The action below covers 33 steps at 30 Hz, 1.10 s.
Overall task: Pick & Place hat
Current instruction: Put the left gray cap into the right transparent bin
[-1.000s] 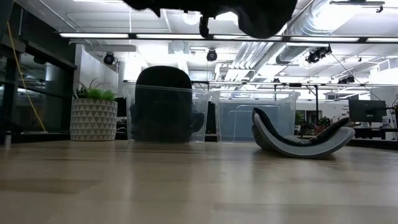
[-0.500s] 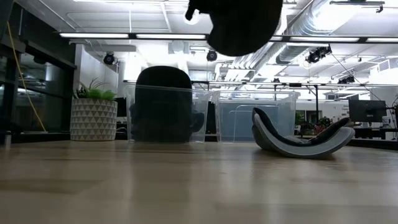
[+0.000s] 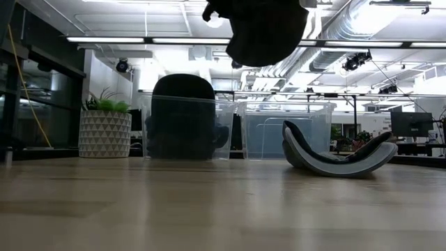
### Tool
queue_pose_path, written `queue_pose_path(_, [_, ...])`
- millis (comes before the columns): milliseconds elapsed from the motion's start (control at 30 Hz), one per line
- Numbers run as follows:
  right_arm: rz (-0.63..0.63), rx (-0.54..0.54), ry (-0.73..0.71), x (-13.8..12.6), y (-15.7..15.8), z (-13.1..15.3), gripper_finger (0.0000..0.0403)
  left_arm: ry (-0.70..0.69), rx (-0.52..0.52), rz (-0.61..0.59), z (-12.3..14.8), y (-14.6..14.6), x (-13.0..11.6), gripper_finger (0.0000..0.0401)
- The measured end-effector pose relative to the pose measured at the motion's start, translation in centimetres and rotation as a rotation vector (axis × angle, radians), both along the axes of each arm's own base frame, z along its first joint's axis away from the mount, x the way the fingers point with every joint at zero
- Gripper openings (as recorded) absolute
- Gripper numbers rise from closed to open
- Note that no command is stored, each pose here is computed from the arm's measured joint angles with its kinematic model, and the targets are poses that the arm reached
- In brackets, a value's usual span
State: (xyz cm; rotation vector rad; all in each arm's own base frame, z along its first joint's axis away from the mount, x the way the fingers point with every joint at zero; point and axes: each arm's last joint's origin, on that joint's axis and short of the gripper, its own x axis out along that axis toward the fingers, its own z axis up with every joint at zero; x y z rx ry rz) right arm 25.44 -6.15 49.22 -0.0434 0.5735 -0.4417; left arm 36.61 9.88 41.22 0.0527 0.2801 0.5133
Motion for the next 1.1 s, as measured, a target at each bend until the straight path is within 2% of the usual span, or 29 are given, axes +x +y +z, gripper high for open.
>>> queue_pose_path(267, [-0.033,-0.043,0.093,2.7,-0.7,-1.9,0.0265,0.017,0.023,-0.014,0.0,0.0,0.0,0.0000])
queue_pose_path(467, [-0.059,-0.070,0.132,3.2,-1.0,-2.4,0.0236,0.054,0.034,-0.037,-0.3,0.0,0.0,0.0000])
queue_pose_path(733, [-0.070,-0.082,0.150,3.1,-1.0,-2.5,0.0152,0.077,0.037,-0.088,-0.4,-0.2,0.0,0.0000])
queue_pose_path(1000, [-0.079,-0.085,0.154,3.1,-1.1,-2.5,0.0017,0.091,0.027,-0.099,-0.6,-0.2,-0.1,0.0000])
queue_pose_path(1100, [-0.080,-0.086,0.153,3.1,-1.0,-2.5,0.0014,0.091,0.028,-0.101,-0.6,-0.2,-0.1,0.0000])
